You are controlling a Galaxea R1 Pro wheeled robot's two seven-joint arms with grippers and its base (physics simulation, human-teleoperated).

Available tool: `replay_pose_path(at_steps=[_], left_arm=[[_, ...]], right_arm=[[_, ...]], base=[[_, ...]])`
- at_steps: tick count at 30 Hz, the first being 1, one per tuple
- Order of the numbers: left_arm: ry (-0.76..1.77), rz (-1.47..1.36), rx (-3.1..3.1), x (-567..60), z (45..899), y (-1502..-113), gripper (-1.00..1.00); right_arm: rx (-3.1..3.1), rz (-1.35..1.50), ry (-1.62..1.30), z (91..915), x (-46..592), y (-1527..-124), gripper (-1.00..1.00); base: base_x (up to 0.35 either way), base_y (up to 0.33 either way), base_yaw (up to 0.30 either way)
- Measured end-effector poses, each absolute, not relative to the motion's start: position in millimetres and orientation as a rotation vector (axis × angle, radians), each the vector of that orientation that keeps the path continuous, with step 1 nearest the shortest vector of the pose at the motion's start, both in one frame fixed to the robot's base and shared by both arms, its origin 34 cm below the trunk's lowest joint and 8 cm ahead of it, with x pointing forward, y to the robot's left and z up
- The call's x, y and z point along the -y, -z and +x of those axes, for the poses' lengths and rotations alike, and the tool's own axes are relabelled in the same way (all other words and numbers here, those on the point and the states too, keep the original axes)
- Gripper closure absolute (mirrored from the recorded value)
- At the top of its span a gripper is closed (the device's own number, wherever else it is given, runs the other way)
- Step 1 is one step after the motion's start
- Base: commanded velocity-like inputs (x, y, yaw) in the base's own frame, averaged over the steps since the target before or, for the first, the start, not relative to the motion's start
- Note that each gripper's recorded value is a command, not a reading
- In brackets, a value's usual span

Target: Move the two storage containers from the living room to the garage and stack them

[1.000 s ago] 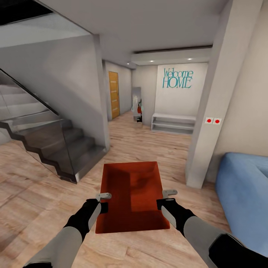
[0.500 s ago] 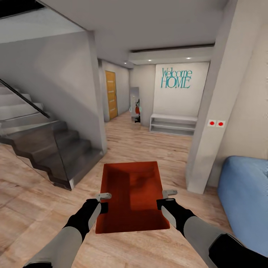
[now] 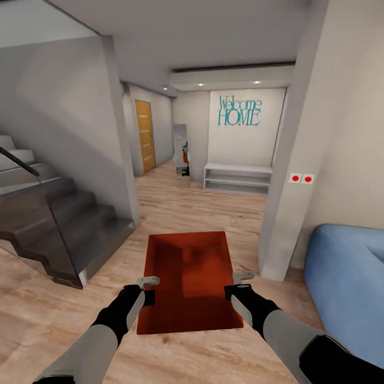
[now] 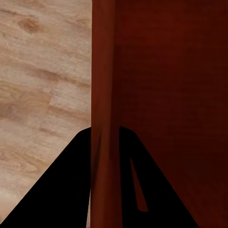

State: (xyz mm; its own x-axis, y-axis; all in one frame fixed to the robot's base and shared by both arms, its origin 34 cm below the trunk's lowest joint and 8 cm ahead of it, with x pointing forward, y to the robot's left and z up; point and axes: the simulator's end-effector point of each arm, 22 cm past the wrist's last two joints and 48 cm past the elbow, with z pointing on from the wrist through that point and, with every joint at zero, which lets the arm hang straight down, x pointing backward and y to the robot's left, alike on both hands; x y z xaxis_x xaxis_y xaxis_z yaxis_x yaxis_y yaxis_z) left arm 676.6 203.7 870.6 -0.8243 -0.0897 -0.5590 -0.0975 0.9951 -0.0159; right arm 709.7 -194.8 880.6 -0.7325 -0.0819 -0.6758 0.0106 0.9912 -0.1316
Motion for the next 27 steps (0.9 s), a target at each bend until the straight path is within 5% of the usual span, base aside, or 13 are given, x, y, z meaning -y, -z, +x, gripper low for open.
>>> replay_pose_path(at_steps=[27], left_arm=[[-0.018,-0.13,-2.549,-203.6,675.5,-869.2,1.0]], right_arm=[[-2.392,-0.049,0.163,708.4,195.0,-879.0,1.0]], base=[[0.323,0.0,0.0]])
